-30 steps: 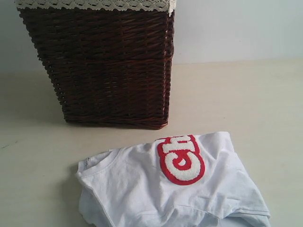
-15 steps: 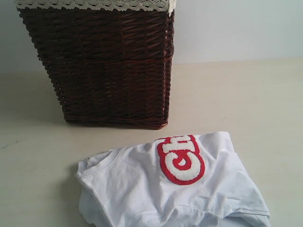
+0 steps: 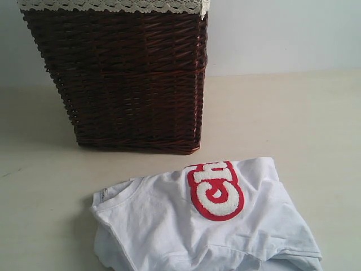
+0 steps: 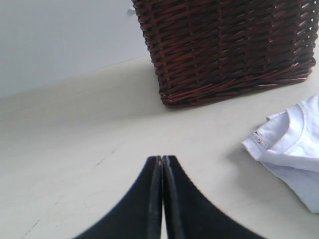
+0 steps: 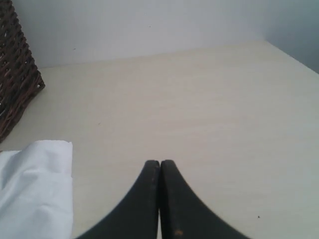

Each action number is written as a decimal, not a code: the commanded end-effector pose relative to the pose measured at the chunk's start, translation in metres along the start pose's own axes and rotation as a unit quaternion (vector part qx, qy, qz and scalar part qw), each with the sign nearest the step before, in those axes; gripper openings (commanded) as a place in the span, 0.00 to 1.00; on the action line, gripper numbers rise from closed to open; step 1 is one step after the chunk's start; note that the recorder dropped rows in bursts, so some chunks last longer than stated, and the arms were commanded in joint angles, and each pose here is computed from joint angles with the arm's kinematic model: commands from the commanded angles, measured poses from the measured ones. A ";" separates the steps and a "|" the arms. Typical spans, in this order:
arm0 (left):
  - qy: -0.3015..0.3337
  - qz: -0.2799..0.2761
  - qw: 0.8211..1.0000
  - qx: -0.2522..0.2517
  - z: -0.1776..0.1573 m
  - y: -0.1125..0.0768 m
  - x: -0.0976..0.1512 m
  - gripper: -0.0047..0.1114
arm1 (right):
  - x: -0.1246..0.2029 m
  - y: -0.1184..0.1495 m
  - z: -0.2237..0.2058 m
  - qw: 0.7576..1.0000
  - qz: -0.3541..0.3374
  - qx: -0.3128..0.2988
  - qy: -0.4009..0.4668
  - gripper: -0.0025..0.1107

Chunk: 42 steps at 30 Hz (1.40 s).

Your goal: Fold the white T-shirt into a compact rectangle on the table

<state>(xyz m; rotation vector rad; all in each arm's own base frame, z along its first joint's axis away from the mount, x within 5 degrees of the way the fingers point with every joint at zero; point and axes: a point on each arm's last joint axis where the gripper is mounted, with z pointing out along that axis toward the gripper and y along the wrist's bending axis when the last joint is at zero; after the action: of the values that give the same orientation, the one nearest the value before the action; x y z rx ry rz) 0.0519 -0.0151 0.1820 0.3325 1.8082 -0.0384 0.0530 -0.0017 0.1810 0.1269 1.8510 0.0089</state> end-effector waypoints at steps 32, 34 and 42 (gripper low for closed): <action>-0.005 -0.103 0.995 -0.017 0.000 0.002 0.000 0.06 | -0.002 0.000 0.000 0.998 -0.059 0.002 -0.016 0.02; -0.005 -0.199 0.979 -0.035 0.000 0.003 0.001 0.06 | -0.002 0.000 0.000 0.998 -0.059 0.002 -0.016 0.02; 0.001 -0.196 0.975 -0.100 -0.001 0.011 0.003 0.06 | -0.002 0.000 0.000 0.998 -0.055 0.000 -0.016 0.02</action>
<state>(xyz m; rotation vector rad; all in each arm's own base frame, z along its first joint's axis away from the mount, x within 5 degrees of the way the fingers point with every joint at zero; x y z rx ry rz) 0.0540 -0.0052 0.1822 -0.1959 1.8295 -0.1672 0.0534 -0.0020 0.1828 0.0340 1.8349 -0.0642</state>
